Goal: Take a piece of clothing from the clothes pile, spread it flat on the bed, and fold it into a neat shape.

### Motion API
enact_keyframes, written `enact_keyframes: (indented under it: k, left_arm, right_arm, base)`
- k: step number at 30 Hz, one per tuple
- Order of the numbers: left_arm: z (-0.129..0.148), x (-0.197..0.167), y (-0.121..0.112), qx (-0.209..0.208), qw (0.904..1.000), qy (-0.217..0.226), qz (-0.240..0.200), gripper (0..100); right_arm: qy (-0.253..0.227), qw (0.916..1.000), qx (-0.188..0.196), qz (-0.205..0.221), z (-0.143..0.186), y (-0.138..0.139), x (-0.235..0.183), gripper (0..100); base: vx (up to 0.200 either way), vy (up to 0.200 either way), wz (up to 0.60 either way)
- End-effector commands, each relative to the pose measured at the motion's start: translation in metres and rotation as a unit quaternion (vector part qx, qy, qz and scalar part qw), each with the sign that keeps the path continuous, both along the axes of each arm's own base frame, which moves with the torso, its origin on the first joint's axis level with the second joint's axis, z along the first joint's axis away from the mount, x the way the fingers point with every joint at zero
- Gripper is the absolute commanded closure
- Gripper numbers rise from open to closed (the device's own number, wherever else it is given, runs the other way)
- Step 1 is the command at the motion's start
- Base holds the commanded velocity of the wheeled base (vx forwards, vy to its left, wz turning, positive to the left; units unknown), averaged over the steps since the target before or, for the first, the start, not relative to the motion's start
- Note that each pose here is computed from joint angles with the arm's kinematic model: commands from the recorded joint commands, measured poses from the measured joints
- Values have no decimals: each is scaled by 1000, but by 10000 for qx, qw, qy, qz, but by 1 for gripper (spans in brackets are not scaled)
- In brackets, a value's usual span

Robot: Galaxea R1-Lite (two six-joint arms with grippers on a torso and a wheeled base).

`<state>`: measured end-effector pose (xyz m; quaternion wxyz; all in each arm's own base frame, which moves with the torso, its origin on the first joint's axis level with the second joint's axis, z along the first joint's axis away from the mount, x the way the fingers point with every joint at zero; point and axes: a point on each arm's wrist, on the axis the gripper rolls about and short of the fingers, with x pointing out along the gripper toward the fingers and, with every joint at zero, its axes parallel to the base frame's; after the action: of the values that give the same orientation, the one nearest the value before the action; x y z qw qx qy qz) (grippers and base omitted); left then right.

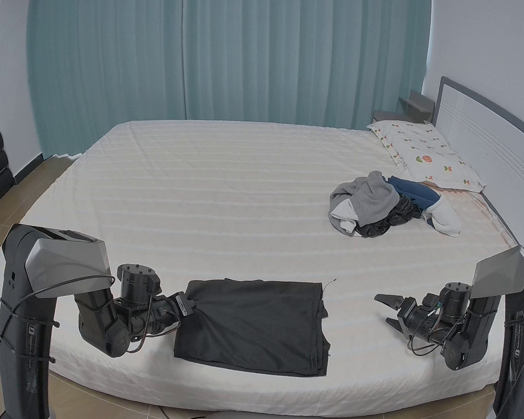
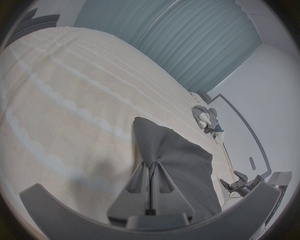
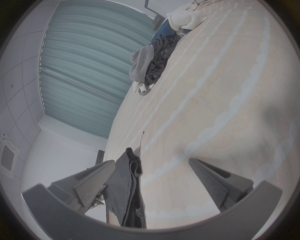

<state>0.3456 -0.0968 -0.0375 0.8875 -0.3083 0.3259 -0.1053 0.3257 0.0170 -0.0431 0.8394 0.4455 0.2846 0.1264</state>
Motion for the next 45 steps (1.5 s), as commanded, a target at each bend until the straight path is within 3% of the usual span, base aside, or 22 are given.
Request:
enact_keyframes:
  k: [1, 45]
  left_arm:
    - [1, 0, 0, 2, 10000, -15, 10, 100]
    - [-3, 1, 10, 52, 9996, 50, 272, 100]
  right_arm:
    - [-41, 10000, 0, 0, 0, 0, 0, 0]
    - [-37, 10000, -6, 2, 0, 0, 0, 0]
  base:
    - [0, 200, 0]
    - [0, 200, 0]
